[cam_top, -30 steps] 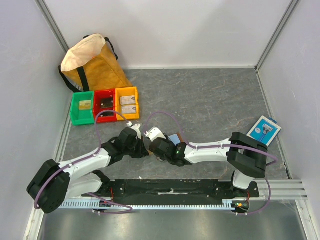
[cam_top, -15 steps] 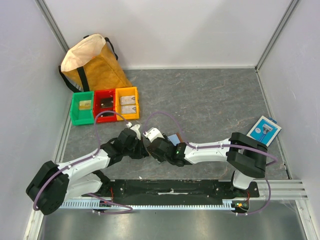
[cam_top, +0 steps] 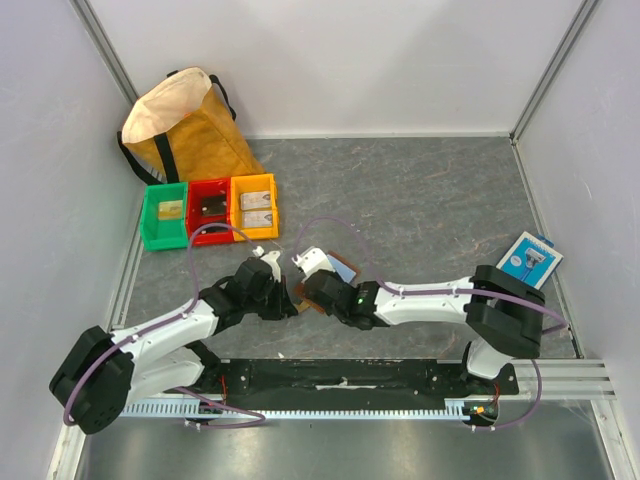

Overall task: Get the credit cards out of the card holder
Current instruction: Remove the credit card from the card holder.

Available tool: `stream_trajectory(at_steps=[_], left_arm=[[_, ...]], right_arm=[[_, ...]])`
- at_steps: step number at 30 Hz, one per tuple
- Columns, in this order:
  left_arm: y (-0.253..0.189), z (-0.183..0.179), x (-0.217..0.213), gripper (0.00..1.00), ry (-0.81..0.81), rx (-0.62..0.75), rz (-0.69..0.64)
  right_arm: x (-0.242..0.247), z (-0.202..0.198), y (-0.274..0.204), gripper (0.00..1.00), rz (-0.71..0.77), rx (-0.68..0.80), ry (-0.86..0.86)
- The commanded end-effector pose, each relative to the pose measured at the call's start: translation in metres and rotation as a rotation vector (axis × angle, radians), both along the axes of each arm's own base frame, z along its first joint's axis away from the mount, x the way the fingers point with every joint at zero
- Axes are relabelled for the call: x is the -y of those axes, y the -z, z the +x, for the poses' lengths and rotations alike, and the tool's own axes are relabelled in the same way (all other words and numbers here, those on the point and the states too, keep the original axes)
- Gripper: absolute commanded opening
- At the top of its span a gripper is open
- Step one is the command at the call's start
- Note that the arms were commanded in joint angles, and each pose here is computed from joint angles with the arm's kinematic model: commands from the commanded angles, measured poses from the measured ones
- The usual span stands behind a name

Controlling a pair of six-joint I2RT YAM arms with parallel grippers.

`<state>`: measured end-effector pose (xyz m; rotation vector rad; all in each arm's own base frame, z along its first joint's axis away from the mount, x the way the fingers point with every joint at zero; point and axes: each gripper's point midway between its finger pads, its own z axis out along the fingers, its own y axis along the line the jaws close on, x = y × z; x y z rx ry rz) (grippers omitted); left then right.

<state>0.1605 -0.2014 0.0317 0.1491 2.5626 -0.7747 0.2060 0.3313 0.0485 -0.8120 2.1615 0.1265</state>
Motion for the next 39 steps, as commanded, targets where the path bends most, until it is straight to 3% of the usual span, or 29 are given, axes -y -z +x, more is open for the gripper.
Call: stream_trajectory(at_steps=[1, 13, 19, 26, 32, 35, 39], left_arm=[[-0.004, -0.010, 0.000, 0.02, 0.031, -0.024, -0.008], [-0.006, -0.012, -0.004, 0.02, 0.022, -0.019, -0.006], [-0.005, -0.012, -0.003, 0.02, 0.023, -0.017, -0.006], [-0.003, -0.004, -0.014, 0.02, -0.041, 0.012, 0.033], [-0.005, 0.019, -0.035, 0.02, -0.145, 0.077, 0.155], [-0.008, 0.034, -0.041, 0.09, -0.175, 0.110, 0.206], [-0.029, 0.052, -0.039, 0.34, -0.188, 0.171, 0.218]], right_arm=[[0.008, 0.023, -0.037, 0.33, 0.066, 0.040, 0.056], [0.015, 0.037, -0.040, 0.36, 0.100, -0.020, 0.037], [0.005, 0.028, -0.029, 0.53, 0.128, -0.075, -0.015], [-0.027, -0.004, -0.029, 0.60, 0.224, -0.202, -0.214], [-0.024, -0.007, -0.044, 0.66, 0.263, -0.195, -0.242], [-0.019, -0.002, -0.053, 0.67, 0.294, -0.190, -0.236], [-0.011, 0.006, -0.066, 0.68, 0.346, -0.185, -0.230]])
